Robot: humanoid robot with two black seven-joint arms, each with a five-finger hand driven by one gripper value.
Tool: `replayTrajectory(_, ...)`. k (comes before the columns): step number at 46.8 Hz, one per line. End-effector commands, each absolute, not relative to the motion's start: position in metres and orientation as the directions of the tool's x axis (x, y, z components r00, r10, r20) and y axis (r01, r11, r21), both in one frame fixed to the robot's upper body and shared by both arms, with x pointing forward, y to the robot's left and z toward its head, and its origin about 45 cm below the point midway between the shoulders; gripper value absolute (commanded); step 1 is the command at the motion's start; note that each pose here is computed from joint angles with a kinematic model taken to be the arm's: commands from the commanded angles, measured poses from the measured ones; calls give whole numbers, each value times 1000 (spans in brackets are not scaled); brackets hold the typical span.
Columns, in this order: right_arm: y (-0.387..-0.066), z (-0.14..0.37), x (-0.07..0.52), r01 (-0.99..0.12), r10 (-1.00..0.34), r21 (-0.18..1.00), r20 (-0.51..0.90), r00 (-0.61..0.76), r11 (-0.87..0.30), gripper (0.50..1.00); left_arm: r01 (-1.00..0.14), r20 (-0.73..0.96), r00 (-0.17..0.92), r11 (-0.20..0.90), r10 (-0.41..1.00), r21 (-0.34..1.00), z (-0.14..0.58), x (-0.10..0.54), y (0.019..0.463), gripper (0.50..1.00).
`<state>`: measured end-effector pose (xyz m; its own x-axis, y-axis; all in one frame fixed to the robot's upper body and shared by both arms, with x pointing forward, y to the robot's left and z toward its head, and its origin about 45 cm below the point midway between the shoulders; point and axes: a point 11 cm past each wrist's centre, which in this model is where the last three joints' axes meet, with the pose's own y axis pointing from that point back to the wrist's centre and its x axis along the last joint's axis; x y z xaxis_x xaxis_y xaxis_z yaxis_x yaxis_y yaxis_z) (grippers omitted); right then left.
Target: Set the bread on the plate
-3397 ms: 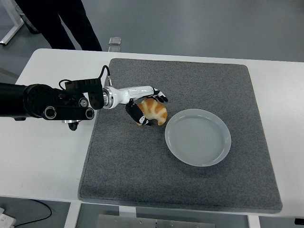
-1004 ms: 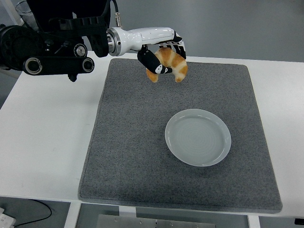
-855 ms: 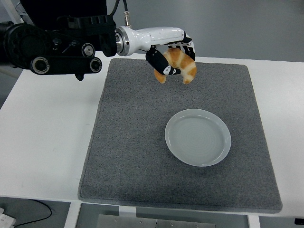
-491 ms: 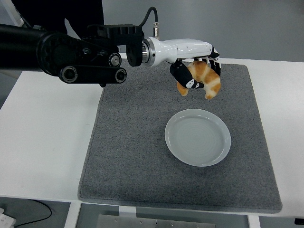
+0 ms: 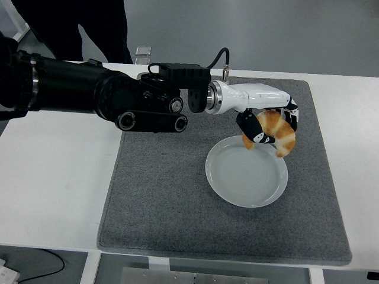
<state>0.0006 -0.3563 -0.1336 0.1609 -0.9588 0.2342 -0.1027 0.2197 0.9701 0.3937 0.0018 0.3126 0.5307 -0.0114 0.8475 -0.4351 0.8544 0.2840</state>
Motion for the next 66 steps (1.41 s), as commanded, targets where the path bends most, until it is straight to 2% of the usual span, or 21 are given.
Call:
replayTrajectory(1, -356, -134, 1, -103, -959, 970, 235, 160, 221, 952, -431, 840, 542, 853, -15, 293, 305, 392, 1, 500)
replayTrajectory(26, -356, -134, 1, -103, -959, 970, 234, 161, 219, 952, -416, 817, 568, 824, -94, 385, 257, 386, 14, 500)
replayTrajectory(66, -356, -134, 1, -103, -959, 970, 234, 161, 219, 952, -404, 802, 583, 809, -131, 426, 222, 379, 18, 500)
